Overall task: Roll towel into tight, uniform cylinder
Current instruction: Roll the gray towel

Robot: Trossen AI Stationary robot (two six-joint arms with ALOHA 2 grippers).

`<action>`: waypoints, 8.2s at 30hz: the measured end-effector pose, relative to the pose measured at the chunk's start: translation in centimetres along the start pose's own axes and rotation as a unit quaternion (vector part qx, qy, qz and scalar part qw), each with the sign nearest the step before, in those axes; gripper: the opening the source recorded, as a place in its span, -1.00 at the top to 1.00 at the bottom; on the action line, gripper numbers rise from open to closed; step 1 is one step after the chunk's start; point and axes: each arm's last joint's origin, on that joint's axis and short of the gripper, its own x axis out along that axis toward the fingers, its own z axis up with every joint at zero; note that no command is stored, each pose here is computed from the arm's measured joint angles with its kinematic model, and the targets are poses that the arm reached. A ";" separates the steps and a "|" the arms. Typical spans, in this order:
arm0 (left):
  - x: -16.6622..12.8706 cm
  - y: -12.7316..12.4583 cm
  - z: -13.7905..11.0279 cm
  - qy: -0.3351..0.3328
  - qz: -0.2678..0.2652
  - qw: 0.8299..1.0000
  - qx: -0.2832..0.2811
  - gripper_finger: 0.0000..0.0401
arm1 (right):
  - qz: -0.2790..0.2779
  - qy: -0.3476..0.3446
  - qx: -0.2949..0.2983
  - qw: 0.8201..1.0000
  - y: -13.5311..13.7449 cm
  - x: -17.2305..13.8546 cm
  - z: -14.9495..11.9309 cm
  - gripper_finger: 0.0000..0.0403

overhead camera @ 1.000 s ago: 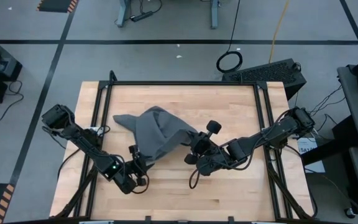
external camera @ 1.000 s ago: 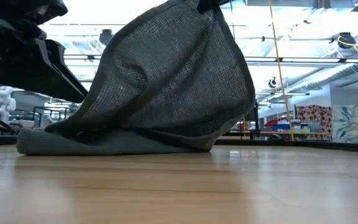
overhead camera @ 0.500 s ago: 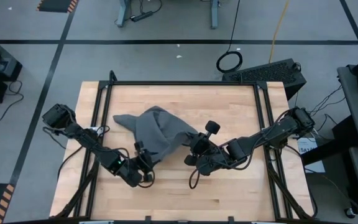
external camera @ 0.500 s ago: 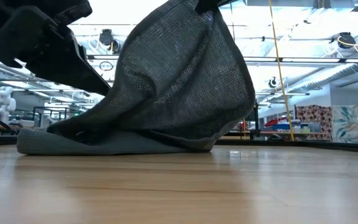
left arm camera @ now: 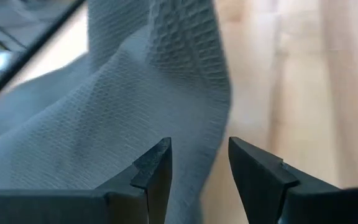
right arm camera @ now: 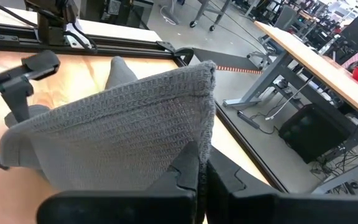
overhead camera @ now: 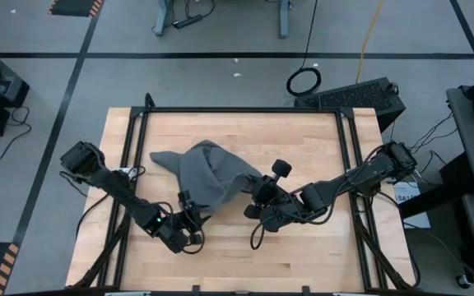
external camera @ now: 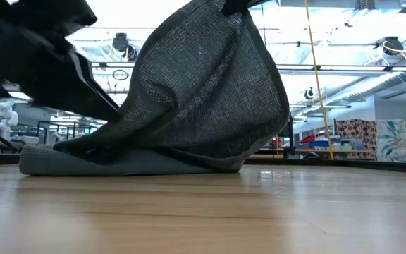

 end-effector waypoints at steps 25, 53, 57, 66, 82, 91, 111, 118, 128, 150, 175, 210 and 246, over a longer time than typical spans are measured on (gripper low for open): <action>-3.3 4.1 7.2 -0.110 0.234 0.958 0.122 0.98 | 0.024 0.010 -0.002 1.000 0.2 0.1 -0.1 0.99; -9.7 10.4 12.1 -0.194 0.125 0.972 0.044 0.99 | 0.025 0.042 -0.032 0.998 1.8 1.4 -1.8 0.98; -9.6 10.5 12.0 -0.187 0.136 0.972 0.047 0.99 | 0.028 0.040 -0.023 0.999 1.9 1.2 -1.8 0.98; -8.7 11.0 11.2 -0.157 0.149 0.975 0.040 0.99 | 0.046 0.030 -0.042 0.998 2.8 -0.3 -2.1 0.98; -8.1 11.6 11.2 -0.146 0.165 0.975 0.031 0.99 | 0.201 0.011 -0.053 0.978 5.5 -4.0 -2.0 0.98; -7.9 11.8 11.2 -0.144 0.166 0.975 0.030 0.99 | 0.237 -0.011 -0.059 0.970 6.6 -3.8 -1.8 0.76; -7.7 11.1 11.3 -0.155 0.053 0.986 0.036 0.99 | 0.313 0.010 -0.073 0.947 10.9 -0.8 -4.5 -0.06; -7.7 11.0 11.3 -0.157 0.034 0.986 0.039 0.99 | 0.325 0.018 -0.071 0.943 10.9 1.6 -4.7 -0.17; -7.7 10.6 11.0 -0.147 -0.037 0.988 0.024 0.99 | 0.201 -0.037 -0.095 0.974 8.9 1.8 -2.8 -0.09; -7.4 10.3 10.9 -0.143 -0.038 0.989 0.016 0.99 | 0.198 -0.028 -0.089 0.976 7.3 9.2 -3.0 0.93; -7.4 7.5 1.4 0.023 -0.104 0.989 -0.104 0.02 | 0.197 -0.026 -0.136 0.970 3.3 5.2 -0.1 0.99; -1.8 7.1 2.1 -0.208 -0.043 0.974 -0.075 0.66 | 0.179 0.086 -0.076 0.977 2.5 5.6 -2.2 0.99; 2.1 10.8 2.5 -0.175 -0.168 0.969 -0.052 0.98 | 0.178 0.016 -0.170 0.969 8.3 0.3 -4.4 0.19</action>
